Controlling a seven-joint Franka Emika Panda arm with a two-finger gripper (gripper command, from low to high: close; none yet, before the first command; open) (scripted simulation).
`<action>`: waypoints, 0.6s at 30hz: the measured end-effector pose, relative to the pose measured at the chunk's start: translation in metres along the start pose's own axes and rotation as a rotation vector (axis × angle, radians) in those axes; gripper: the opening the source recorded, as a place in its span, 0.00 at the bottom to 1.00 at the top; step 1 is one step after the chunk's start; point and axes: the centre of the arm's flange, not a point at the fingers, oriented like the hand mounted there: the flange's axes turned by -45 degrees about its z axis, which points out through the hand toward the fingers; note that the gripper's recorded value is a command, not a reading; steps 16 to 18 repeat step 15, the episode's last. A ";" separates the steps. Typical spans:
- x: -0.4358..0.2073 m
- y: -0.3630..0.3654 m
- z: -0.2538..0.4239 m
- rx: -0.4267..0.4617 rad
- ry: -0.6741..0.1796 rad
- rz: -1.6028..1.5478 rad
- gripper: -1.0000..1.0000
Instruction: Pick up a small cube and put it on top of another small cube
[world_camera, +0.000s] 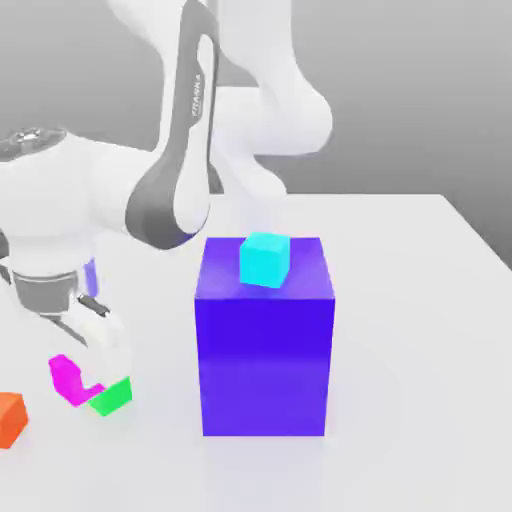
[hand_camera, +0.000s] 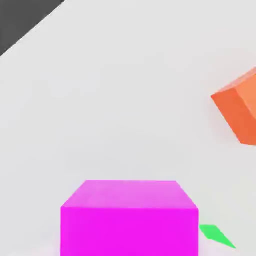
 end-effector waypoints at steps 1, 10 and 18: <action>-0.008 0.008 -0.003 0.001 0.001 -0.007 0.00; -0.038 0.019 0.034 0.013 0.008 -0.068 0.00; -0.039 0.021 0.051 0.010 0.007 -0.064 1.00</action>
